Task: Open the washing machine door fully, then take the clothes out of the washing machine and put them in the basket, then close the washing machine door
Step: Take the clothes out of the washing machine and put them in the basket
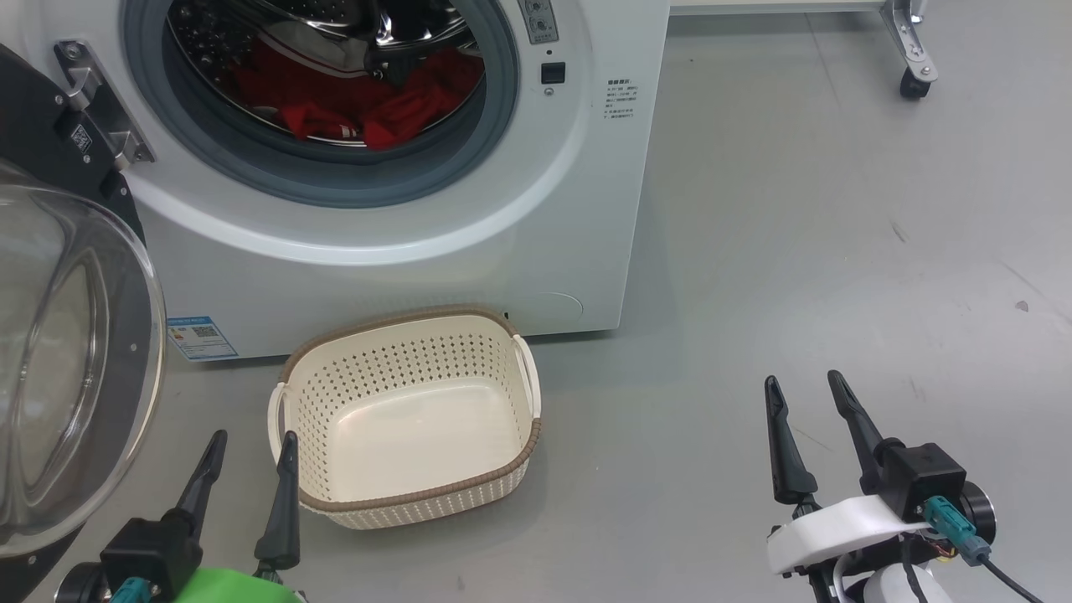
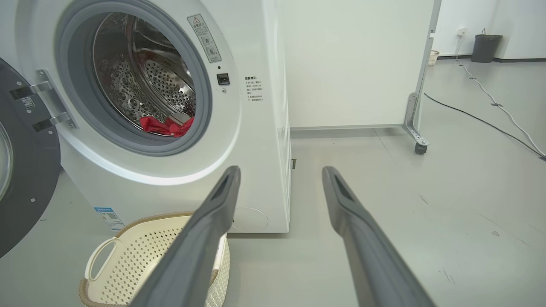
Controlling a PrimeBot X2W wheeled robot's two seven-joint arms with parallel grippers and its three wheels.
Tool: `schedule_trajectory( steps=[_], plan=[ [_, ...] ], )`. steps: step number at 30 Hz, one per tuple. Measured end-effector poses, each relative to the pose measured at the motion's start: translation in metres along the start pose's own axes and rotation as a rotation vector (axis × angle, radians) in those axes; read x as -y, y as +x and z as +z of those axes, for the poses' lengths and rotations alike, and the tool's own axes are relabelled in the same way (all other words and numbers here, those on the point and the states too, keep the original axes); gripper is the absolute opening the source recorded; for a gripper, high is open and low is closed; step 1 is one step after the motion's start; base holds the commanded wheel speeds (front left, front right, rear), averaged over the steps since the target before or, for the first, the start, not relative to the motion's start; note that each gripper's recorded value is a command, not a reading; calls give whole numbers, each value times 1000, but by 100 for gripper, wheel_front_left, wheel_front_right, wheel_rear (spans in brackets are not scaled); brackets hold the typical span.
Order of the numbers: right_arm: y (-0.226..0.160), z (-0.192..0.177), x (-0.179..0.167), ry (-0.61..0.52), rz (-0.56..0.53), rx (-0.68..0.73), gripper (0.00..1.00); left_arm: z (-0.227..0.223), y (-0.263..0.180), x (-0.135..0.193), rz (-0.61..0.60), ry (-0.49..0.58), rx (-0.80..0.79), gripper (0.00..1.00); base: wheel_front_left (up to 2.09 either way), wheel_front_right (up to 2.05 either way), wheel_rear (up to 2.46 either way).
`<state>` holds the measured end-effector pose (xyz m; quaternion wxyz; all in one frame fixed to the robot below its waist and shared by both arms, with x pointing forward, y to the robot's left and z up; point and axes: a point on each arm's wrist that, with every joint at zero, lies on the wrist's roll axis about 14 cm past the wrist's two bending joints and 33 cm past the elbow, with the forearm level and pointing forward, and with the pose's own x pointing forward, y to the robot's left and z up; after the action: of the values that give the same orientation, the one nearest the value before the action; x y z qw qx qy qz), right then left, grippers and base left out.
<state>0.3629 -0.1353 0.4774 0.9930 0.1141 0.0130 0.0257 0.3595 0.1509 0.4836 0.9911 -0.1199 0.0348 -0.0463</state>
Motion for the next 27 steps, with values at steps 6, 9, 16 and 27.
schedule_trajectory(
  steps=[6,9,16,27],
  plan=[
    [-1,0,0,0,0,1,100,1,0,0,1,9,3,100,7,-7,0],
    [-1,1,0,0,-1,3,100,1,0,0,3,10,4,100,24,-24,0],
    [-2,2,1,1,-3,6,100,2,0,2,-3,12,4,100,45,-45,0],
    [-3,3,2,7,-9,8,100,2,1,3,-1,13,3,100,82,-82,0]
  ],
)
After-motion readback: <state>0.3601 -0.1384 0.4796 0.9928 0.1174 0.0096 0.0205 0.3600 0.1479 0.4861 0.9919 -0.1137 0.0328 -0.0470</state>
